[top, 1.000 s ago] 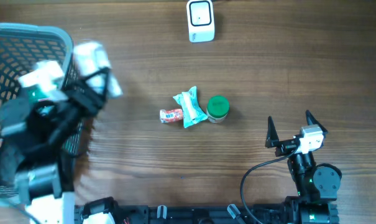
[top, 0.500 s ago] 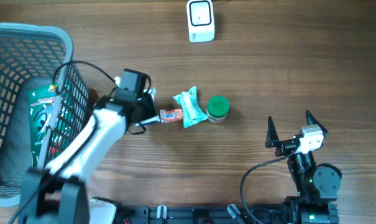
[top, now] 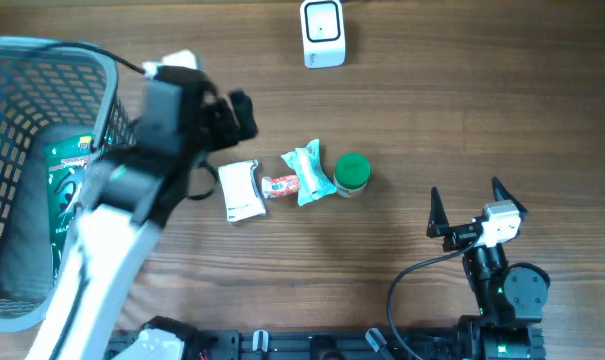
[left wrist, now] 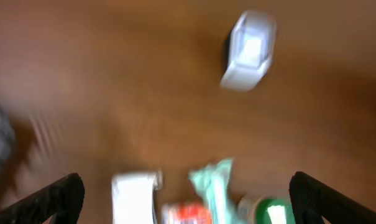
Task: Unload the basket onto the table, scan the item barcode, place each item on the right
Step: 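Place the white pouch on the table left of the orange packet, then reach the left gripper into the basket and grasp the green glove package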
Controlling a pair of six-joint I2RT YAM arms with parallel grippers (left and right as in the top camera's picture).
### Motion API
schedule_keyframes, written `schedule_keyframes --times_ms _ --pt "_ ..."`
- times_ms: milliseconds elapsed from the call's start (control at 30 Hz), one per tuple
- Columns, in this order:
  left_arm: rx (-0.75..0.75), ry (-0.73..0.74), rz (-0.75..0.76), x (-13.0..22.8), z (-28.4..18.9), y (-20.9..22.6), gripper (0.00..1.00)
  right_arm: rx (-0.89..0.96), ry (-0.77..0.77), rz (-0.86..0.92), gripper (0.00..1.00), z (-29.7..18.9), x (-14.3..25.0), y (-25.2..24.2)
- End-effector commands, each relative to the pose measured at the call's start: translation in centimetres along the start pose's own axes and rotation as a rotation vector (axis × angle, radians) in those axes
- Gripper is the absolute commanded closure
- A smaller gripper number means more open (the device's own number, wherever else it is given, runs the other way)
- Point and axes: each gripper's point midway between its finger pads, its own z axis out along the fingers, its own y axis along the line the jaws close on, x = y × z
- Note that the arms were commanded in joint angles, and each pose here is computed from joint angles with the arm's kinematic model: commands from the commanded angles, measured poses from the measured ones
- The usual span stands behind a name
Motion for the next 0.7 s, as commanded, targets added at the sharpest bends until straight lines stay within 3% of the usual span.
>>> schedule_keyframes --times_ms 0,67,167,267,333,467,533,667 --pt "-0.157 -0.242 0.175 -4.3 -6.7 3.3 0.0 0.004 -0.008 -0.009 0.0 0.0 -0.2 -0.1" --pt "-0.358 -0.392 -0.04 -6.3 -10.0 8.1 0.0 0.004 -0.008 -0.009 0.0 0.0 -0.2 -0.1" --pt "-0.535 -0.513 -0.425 -6.4 -12.8 15.0 0.0 0.004 -0.008 -0.009 0.0 0.0 -0.2 -0.1" --pt "-0.656 -0.537 -0.826 -3.7 -13.7 20.9 0.0 0.004 -0.008 -0.009 0.0 0.0 -0.2 -0.1" --pt "-0.711 -0.519 -1.007 -2.3 -13.6 24.0 0.0 0.004 -0.008 -0.009 0.0 0.0 -0.2 -0.1" --pt "-0.745 -0.425 -1.169 -0.8 -11.8 28.3 0.0 0.004 -0.008 -0.009 0.0 0.0 -0.2 -0.1" --pt "-0.747 -0.267 -1.231 1.0 -8.6 30.5 0.0 0.004 -0.008 -0.009 0.0 0.0 -0.2 -0.1" --pt "-0.735 0.072 -0.969 3.5 -2.3 33.3 0.0 0.004 -0.008 -0.01 0.0 0.0 -0.2 -0.1"
